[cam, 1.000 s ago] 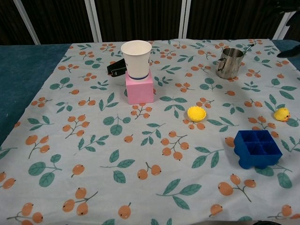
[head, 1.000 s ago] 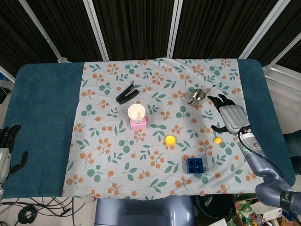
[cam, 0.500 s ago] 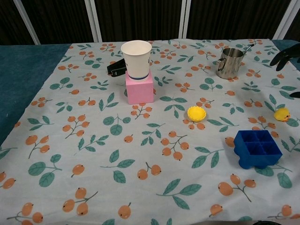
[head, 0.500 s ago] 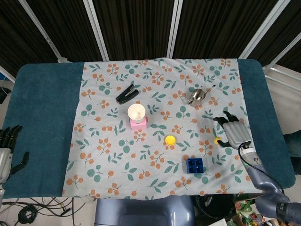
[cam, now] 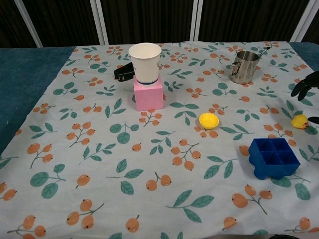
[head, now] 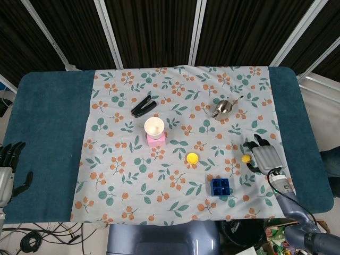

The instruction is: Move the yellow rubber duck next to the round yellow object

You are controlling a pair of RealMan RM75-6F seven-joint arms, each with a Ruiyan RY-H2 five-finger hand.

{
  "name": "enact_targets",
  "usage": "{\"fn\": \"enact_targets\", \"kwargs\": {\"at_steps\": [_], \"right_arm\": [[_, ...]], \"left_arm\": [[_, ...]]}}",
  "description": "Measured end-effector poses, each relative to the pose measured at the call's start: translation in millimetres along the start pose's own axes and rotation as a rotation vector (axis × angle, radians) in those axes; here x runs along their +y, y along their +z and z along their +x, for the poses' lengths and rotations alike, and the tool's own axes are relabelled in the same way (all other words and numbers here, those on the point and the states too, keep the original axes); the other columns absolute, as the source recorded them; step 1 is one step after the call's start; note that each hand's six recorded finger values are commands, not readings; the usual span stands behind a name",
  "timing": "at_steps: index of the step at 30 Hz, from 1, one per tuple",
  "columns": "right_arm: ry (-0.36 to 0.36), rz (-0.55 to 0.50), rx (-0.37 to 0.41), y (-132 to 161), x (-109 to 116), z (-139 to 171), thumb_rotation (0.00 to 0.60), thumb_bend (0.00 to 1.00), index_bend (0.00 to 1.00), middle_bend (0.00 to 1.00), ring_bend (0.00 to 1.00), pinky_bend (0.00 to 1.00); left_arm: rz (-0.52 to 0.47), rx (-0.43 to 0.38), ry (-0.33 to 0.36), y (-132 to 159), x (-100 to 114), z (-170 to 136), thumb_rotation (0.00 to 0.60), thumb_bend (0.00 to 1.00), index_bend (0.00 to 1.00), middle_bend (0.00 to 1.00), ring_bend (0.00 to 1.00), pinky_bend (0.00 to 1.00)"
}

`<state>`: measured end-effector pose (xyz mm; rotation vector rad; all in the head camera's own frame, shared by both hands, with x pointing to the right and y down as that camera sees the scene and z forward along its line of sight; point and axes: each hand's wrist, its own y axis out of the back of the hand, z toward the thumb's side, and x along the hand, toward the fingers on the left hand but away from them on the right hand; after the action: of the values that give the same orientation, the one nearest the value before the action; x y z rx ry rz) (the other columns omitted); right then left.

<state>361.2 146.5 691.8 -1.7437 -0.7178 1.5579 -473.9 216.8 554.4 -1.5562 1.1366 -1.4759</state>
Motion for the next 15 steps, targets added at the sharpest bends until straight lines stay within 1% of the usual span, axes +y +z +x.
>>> {"fn": "enact_targets", "kwargs": {"at_steps": [9,15], "right_arm": [[0.015,0.000,-0.019,-7,-16,-3,0.600,0.26,0.33,0.32,0.03,0.16],[0.028,-0.005,-0.029,-11,-24,-4,0.600,0.26,0.36,0.34,0.05,0.16]], "left_arm": [[0.003,0.004,0.002,0,0,0,0.600,0.43,0.00,0.07,0.00,0.00],[0.006,0.006,0.001,0,-1,0,0.600,0.43,0.00,0.07,0.00,0.00]]}}
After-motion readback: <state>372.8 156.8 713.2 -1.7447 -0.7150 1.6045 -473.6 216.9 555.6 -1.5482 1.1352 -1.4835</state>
